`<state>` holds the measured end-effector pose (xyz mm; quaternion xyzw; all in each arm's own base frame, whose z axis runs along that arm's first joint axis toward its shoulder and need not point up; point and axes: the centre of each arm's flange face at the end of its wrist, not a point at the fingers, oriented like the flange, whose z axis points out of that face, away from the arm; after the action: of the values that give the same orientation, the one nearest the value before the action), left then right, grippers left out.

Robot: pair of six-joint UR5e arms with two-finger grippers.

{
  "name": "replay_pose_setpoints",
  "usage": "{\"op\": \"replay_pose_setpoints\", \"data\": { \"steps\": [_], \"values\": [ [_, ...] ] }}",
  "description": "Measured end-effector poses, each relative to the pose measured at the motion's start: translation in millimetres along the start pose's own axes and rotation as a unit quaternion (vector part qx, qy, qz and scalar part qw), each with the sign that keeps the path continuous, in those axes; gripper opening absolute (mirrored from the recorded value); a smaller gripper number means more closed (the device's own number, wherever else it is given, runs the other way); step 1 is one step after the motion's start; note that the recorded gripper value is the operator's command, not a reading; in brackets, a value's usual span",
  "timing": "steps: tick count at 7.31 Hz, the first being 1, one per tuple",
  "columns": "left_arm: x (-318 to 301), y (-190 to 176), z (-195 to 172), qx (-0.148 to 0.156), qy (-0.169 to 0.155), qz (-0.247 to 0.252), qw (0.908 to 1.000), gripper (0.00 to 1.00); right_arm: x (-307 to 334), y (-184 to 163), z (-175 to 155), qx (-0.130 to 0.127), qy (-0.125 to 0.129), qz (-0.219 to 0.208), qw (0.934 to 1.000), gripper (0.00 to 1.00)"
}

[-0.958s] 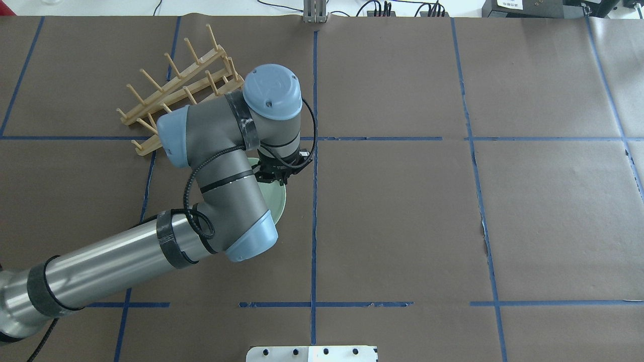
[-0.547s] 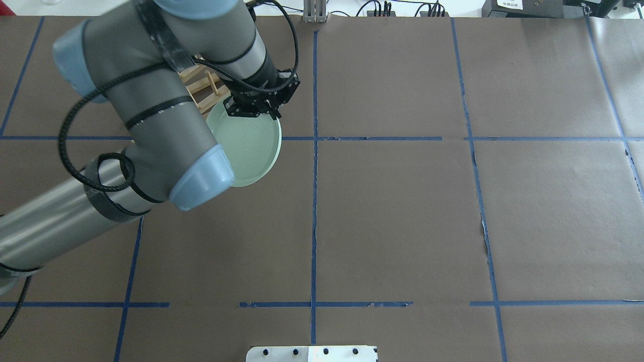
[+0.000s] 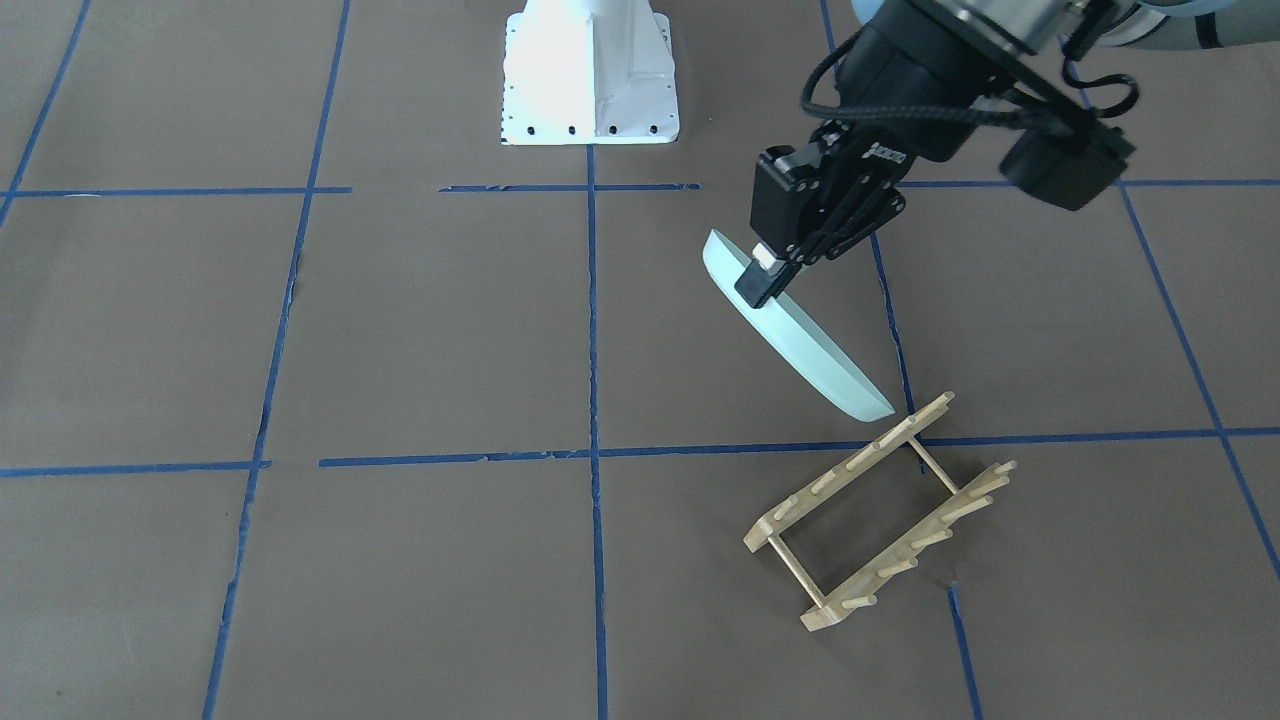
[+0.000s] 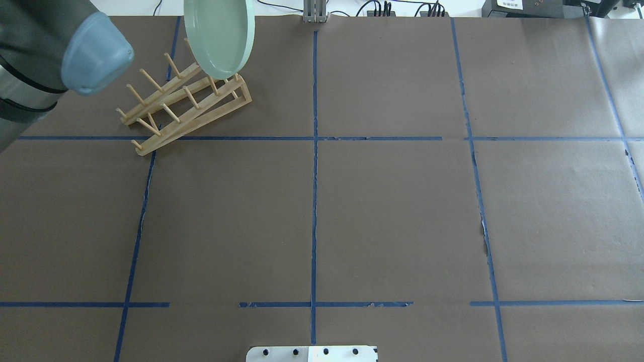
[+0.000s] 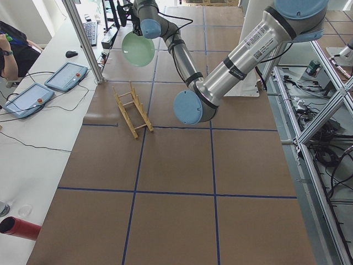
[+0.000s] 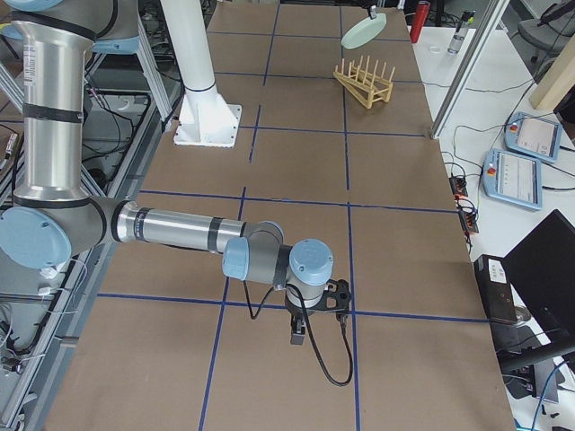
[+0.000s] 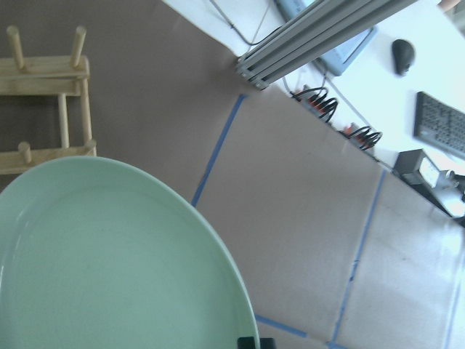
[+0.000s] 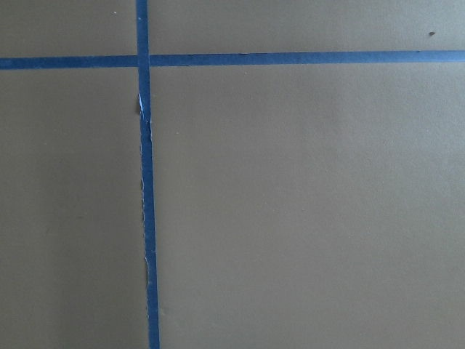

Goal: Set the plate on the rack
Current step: 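Lift the green plate with the left gripper, tilting it upright, then carry the upright plate with the left gripper above the rack's far end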

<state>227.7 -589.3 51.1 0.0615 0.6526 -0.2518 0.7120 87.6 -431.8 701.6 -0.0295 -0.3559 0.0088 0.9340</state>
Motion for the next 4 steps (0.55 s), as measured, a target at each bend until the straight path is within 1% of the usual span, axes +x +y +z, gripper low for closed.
{"op": "replay_pose_setpoints", "data": {
  "steps": [1, 2, 4],
  "values": [
    [-14.6, -22.4, -1.4, 0.006, 0.037, 0.003, 0.9993, 0.0, 0.1, 0.0, 0.1, 0.0, 0.0, 0.0, 1.0, 1.0],
    [-33.8, -45.3, 1.3, 0.012, 0.066, 0.007, 0.9977, 0.0, 0.1, 0.0, 0.2, 0.0, 0.0, 0.0, 1.0, 1.0],
    [-69.7, -87.2, 12.4, 0.033, 0.115, 0.012, 0.9927, 0.0, 0.1, 0.0, 0.6, -0.001, 0.0, 0.0, 1.0, 1.0]
  ]
}}
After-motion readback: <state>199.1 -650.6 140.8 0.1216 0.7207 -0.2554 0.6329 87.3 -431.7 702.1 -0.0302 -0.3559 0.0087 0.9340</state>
